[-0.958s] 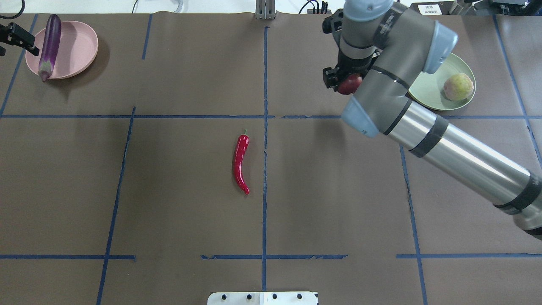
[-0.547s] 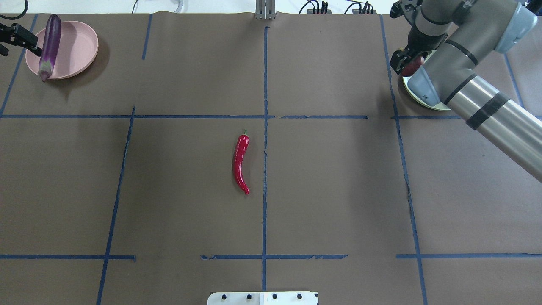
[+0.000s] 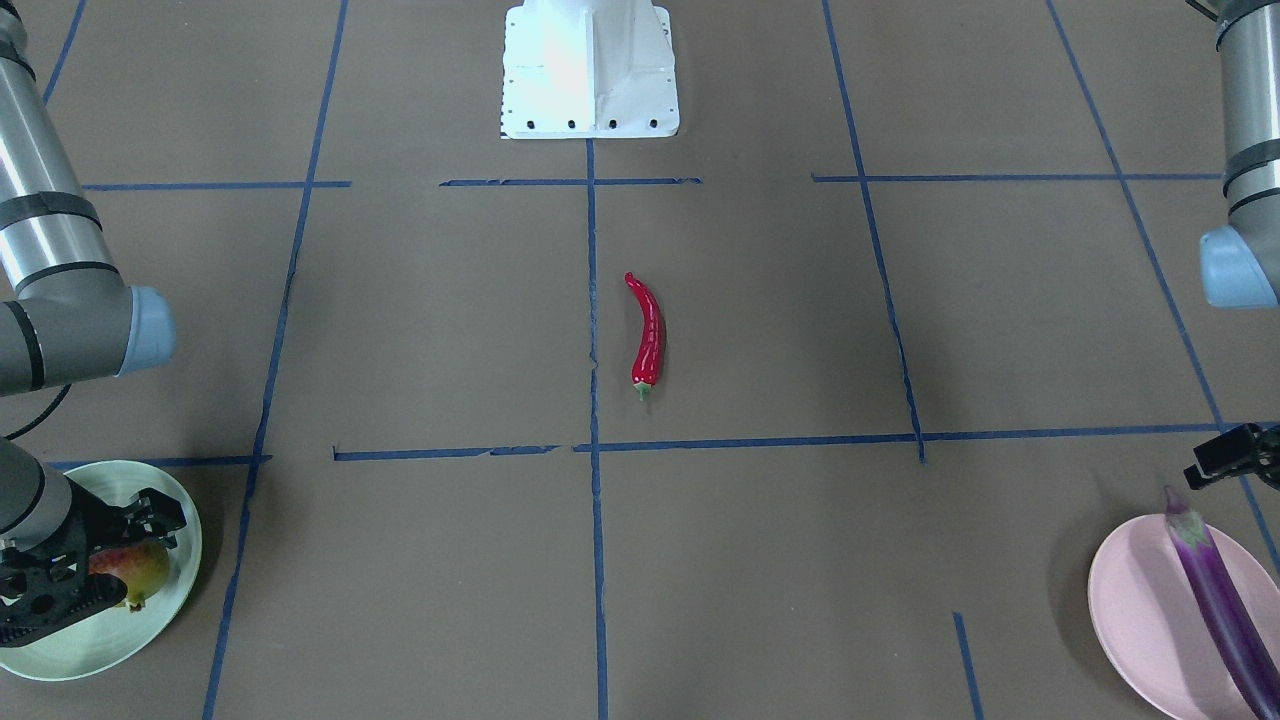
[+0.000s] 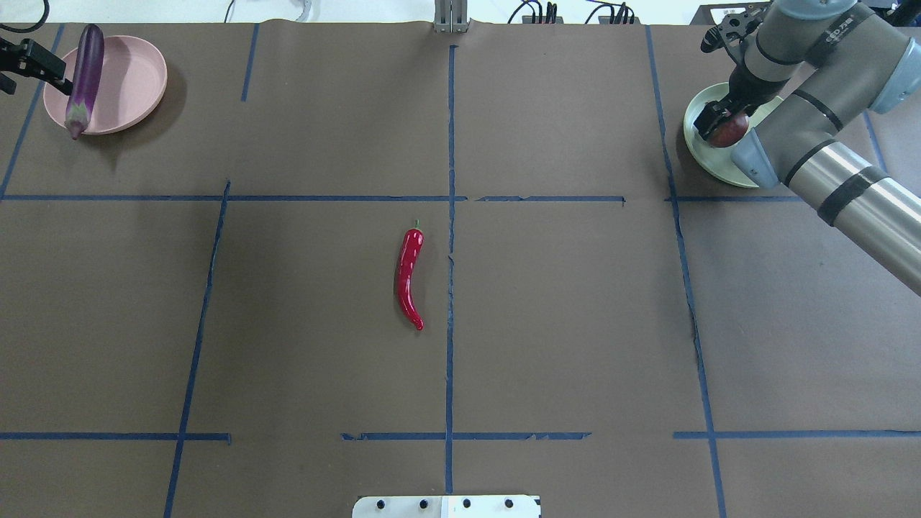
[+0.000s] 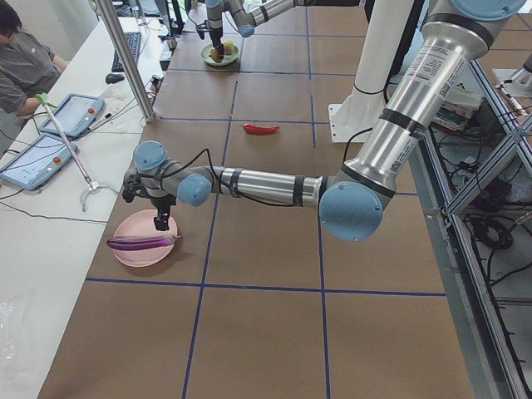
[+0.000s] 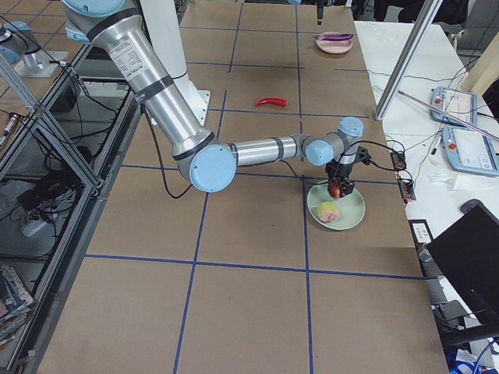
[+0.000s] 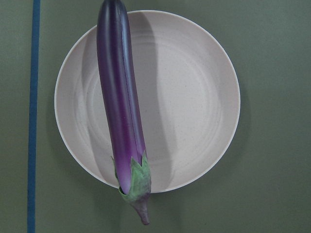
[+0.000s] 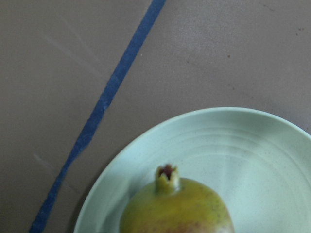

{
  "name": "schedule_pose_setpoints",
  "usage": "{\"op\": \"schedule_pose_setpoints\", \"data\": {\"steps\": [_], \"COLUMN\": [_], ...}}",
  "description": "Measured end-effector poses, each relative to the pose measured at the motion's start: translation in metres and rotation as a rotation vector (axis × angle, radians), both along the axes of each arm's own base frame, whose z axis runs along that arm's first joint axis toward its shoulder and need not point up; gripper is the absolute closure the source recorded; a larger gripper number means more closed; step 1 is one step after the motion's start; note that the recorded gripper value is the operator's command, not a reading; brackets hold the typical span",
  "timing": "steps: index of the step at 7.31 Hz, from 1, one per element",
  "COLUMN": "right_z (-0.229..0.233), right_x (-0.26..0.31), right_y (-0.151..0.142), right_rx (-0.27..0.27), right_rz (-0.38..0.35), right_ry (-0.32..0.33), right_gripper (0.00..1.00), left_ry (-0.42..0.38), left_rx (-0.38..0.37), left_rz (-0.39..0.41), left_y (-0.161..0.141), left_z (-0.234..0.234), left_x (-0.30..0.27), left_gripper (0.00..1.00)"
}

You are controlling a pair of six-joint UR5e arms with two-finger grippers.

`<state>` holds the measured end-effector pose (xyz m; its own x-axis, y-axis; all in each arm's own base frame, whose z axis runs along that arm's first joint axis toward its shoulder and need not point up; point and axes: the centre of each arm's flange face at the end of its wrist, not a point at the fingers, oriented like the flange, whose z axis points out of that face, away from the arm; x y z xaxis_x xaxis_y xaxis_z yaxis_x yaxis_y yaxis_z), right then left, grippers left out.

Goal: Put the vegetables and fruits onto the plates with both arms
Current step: 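Grasp the pomegranate with the right gripper and lower it onto the green plate, then release the pomegranate and withdraw the right arm while the left gripper reaches the chili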

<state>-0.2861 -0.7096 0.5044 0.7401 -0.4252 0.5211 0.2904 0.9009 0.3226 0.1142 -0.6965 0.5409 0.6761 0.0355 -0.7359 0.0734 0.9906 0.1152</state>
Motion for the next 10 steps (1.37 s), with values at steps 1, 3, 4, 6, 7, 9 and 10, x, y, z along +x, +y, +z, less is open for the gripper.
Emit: {"op": "schedule_pose_setpoints", "data": {"steps": [1,3,4,6,7,9,10], "right_z": [-0.002,-0.009,-0.016,-0.017,0.000,0.046,0.069], "right_x": [0.010,0.069,0.102,0.172,0.200,0.244,0.262], "right_y": [-0.004,-0.013,-0.012,0.020,0.058,0.153,0.197], "right_rx": [-0.025,-0.102,-0.138,-0.212,-0.243,-0.296,-0.318], "right_rz": [0.030,0.090,0.115,0.175,0.200,0.238,0.250], "right_ry": [-0.011,-0.056,-0.078,-0.105,-0.109,-0.112,-0.106], "right_gripper": [0.00,0.00,0.00,0.00,0.00,0.00,0.00], "left_ry": [0.002,0.018,0.036,0.089,0.105,0.129,0.138], "left_rx": [0.005,0.018,-0.002,-0.053,-0.067,-0.114,-0.149], "left_rz": [0.005,0.027,0.033,0.026,0.024,-0.003,-0.028], "left_y": [0.000,0.003,0.006,0.016,0.026,0.043,0.054], "left_z": [-0.003,-0.025,-0.044,-0.110,-0.142,-0.201,-0.232], "left_x": [0.003,0.028,0.064,0.152,0.193,0.262,0.295], "left_gripper": [0.00,0.00,0.00,0.00,0.00,0.00,0.00]}}
